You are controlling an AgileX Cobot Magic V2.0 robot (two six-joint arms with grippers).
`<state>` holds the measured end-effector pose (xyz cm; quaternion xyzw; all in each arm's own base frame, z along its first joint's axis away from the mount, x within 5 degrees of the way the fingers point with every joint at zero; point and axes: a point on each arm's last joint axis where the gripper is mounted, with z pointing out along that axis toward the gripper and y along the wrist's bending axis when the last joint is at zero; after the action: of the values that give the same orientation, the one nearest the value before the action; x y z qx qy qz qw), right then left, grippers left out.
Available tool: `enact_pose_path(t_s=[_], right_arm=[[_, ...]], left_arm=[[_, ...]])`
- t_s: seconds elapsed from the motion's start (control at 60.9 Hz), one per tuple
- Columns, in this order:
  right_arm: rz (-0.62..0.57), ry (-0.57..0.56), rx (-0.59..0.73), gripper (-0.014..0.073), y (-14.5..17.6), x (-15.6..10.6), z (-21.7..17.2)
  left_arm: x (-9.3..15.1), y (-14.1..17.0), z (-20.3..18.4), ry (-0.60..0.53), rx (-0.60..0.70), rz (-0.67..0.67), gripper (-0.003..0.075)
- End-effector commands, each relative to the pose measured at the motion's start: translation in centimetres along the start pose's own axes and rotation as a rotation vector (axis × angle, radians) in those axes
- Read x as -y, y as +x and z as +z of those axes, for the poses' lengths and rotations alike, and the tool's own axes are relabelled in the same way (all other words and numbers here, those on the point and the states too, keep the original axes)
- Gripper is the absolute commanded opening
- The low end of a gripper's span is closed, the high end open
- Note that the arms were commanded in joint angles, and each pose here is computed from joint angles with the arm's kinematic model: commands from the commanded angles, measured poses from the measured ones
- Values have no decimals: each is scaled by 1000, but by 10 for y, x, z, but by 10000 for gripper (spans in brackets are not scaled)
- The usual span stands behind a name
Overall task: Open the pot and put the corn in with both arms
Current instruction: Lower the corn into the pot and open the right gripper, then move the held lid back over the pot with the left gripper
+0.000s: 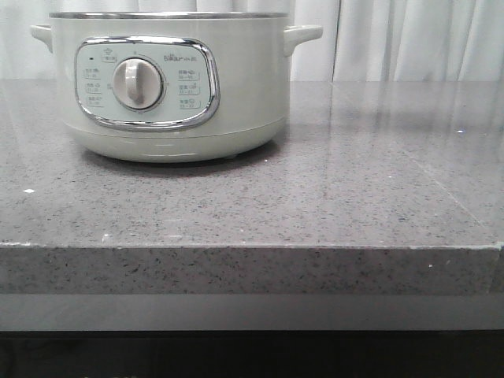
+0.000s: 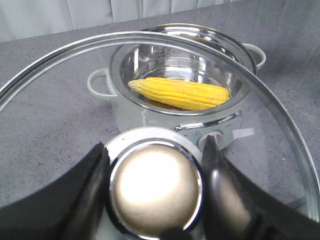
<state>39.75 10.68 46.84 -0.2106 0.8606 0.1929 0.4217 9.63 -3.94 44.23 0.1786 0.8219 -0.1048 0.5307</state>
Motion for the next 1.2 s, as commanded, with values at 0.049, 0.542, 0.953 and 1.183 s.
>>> enact_pose_path(t_s=[0.049,0.542,0.953,1.183], right_arm=[[-41,74,79,-113,-10,-18,-67],[-1,327,149,-112,15,-36,-157],[31,356,252,-112,119,-55,-181],[20,377,376,-112,203,-63,-180]], left_arm=[[1,-22,-12,11,206,-26,64],[4,-27,-10,44,240,-64,64],[3,-28,-4,42,235,-66,64],[2,-30,7,42,208,-69,64]])
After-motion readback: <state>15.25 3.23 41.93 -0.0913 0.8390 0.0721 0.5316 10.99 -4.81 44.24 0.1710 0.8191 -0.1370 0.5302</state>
